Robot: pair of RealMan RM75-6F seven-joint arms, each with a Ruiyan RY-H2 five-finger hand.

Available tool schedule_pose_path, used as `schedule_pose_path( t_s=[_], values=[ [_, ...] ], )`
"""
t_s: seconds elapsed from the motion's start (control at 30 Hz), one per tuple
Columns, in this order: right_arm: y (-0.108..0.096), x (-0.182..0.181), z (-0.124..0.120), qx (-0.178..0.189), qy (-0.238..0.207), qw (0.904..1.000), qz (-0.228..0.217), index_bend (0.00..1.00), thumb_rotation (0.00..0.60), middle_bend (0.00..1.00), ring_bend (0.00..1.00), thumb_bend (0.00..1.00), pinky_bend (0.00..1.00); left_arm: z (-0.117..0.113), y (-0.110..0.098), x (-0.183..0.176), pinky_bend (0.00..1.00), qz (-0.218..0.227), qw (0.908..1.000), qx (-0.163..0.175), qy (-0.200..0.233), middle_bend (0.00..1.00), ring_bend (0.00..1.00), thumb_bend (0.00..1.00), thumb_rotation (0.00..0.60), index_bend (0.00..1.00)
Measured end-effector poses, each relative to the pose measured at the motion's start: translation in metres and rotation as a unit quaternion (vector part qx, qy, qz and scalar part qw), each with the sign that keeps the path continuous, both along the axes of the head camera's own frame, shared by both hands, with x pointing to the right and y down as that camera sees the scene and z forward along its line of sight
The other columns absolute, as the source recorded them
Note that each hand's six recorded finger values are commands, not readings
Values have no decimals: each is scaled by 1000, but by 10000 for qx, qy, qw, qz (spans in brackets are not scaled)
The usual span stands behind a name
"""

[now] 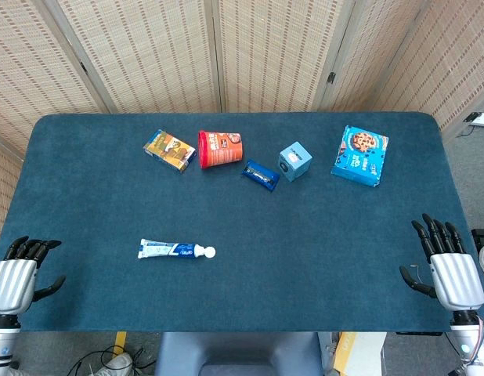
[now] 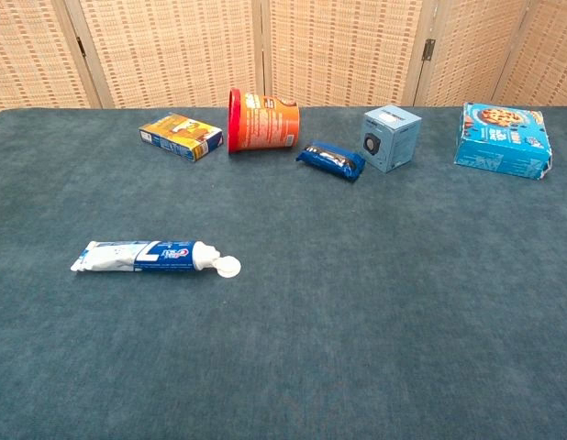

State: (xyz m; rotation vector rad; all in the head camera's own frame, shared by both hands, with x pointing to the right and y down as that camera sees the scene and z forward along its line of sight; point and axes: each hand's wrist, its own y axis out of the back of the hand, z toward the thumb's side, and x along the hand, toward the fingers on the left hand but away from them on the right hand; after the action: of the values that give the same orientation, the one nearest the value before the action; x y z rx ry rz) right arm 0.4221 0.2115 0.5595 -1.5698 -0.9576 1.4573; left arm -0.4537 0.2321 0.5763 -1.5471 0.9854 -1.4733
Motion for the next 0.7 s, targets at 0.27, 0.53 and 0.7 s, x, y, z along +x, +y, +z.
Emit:
schedule_pose_path(
  t_s=[0.27, 0.53, 0.7],
  values=[
    [2, 1, -3, 43, -56, 10000, 22, 0, 454, 0, 0, 364, 0, 5, -6, 6, 198, 128, 9999, -14, 42, 362, 280, 242, 600, 318],
    [1, 1, -8, 143, -139, 9998, 21, 0, 455, 0, 0, 364, 0, 11, -27, 28, 218, 322, 9983, 30, 485, 384, 312, 266, 600, 332],
    [-1, 1, -10, 179, -176, 9997, -6, 0, 454, 0, 0, 365, 0, 21, -41, 52, 217, 666, 9958, -64, 619, 384, 307, 262, 600, 319]
  ],
)
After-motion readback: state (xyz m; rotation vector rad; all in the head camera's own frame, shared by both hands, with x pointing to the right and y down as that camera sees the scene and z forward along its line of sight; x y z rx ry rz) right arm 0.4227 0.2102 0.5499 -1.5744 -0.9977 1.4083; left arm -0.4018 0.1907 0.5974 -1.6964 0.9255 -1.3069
